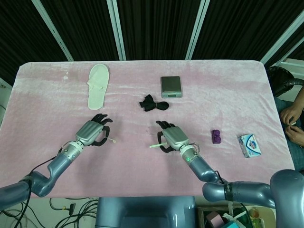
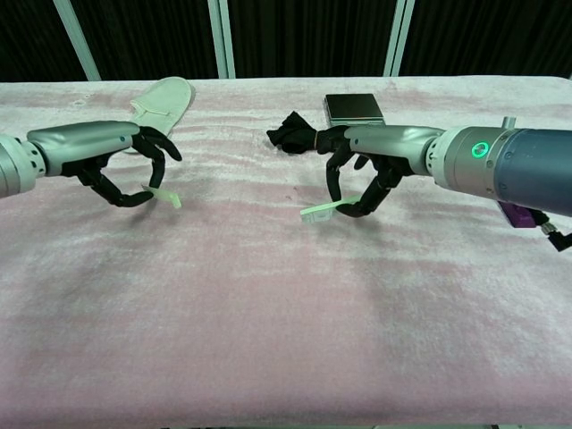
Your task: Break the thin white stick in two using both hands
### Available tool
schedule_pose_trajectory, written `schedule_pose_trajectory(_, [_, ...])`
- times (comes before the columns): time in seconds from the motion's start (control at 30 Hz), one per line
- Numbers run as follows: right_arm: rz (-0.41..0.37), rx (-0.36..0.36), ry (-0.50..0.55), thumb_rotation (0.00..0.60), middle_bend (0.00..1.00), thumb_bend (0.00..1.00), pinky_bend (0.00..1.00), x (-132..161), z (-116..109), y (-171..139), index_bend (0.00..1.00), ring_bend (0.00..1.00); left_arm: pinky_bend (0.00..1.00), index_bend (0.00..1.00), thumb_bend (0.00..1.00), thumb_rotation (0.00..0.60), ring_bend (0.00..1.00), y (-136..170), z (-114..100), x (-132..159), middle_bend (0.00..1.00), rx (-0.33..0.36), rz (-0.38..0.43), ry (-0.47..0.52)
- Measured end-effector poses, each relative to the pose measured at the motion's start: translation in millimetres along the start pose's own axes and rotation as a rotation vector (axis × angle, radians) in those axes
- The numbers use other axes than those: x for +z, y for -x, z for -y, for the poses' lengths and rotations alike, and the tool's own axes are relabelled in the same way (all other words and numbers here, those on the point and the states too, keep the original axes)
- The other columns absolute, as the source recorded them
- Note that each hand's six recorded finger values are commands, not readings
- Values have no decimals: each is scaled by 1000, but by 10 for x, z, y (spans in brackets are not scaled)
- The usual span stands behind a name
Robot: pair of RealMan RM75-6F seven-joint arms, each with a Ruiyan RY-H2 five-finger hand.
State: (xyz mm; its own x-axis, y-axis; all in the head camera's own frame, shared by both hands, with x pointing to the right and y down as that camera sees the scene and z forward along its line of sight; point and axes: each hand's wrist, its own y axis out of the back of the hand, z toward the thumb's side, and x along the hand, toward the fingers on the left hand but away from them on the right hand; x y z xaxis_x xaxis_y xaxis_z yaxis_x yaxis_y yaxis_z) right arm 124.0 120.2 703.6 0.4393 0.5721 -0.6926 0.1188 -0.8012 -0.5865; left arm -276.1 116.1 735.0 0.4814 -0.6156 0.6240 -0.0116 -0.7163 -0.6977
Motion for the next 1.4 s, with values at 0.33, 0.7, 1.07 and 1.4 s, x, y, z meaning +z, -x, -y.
schedule_pose_trajectory(0.33, [27, 84, 4, 600, 0, 180, 127, -57, 137, -9, 29, 0, 0, 321, 153, 600, 0, -44, 3, 46, 114, 27, 1, 12])
schedule_pose_trajectory(0.7, [62, 7, 45, 600, 0, 170, 128, -174, -323, -140, 0, 0, 0, 229, 105, 600, 0, 207, -382, 31, 94, 83, 4, -5])
schedule_pose_trajectory(1.07, [161, -205, -9, 600, 0, 169, 128, -796, -976, -580, 0, 0, 0, 246, 106, 600, 0, 746, -997, -157, 97, 301, -44, -92])
schedule_pose_trajectory(1.4, [230, -357, -103, 600, 0, 169, 128, -1323, -900, -1546, 0, 0, 0, 252, 107, 600, 0, 2065, -978, -540, 88, 418, -266, -184])
